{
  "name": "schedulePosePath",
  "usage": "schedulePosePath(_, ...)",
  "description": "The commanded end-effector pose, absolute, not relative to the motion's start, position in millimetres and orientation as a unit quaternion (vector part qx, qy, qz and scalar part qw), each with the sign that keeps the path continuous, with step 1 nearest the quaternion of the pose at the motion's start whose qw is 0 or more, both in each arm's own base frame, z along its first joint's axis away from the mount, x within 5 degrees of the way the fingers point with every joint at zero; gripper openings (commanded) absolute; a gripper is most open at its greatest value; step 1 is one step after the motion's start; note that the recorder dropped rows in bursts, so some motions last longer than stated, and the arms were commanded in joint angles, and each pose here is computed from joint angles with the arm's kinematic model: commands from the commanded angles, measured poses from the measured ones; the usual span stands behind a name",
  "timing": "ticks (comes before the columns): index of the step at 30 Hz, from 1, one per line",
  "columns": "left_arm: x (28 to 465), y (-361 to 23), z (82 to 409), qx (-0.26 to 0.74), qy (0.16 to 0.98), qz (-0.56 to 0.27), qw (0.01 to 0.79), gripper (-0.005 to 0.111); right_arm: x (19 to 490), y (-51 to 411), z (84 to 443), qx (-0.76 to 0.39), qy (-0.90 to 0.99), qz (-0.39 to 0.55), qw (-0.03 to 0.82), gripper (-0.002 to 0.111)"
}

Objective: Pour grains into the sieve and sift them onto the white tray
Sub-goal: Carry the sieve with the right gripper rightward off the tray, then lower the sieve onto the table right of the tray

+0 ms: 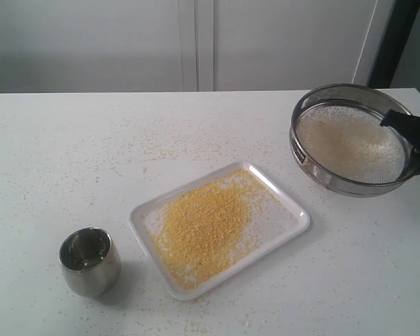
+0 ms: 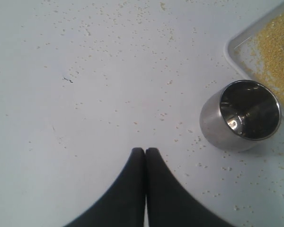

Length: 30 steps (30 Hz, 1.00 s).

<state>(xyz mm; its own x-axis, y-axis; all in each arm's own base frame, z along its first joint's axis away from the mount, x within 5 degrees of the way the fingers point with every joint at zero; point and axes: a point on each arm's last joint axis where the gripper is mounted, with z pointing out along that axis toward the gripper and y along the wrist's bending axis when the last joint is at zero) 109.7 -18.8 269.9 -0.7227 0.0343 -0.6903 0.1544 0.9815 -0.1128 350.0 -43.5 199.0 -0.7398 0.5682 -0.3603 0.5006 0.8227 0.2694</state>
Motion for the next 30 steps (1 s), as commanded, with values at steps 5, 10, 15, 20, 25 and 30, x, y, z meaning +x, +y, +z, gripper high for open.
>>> schedulePosePath(5, 108.1, -18.9, 268.3, 0.049, 0.925, -0.083, 0.366, 0.0, 364.6, -47.2, 176.3, 0.339, 0.916, 0.089, 0.197, 0.0)
schedulePosePath(10, 108.1, -18.9, 268.3, 0.049, 0.925, -0.083, 0.366, 0.0, 376.8, -49.6, 178.1, 0.353, 0.914, 0.086, 0.18, 0.0)
schedulePosePath(15, 108.1, -18.9, 268.3, 0.049, 0.925, -0.083, 0.366, 0.0, 380.3, -52.7, 171.7, 0.361, 0.916, 0.068, 0.16, 0.0)
schedulePosePath(20, 108.1, -18.9, 268.3, 0.049, 0.925, -0.083, 0.366, 0.0, 380.8, -52.8, 169.1, 0.371, 0.913, 0.069, 0.156, 0.0)
schedulePosePath(25, 108.1, -18.9, 268.3, 0.049, 0.925, -0.083, 0.366, 0.0, 380.8, -52.3, 165.6, 0.369, 0.915, 0.065, 0.15, 0.0)
schedulePosePath(30, 108.1, -18.9, 268.3, 0.049, 0.925, -0.083, 0.366, 0.0, 381.7, -51.6, 163.6, 0.372, 0.913, 0.066, 0.153, 0.0)
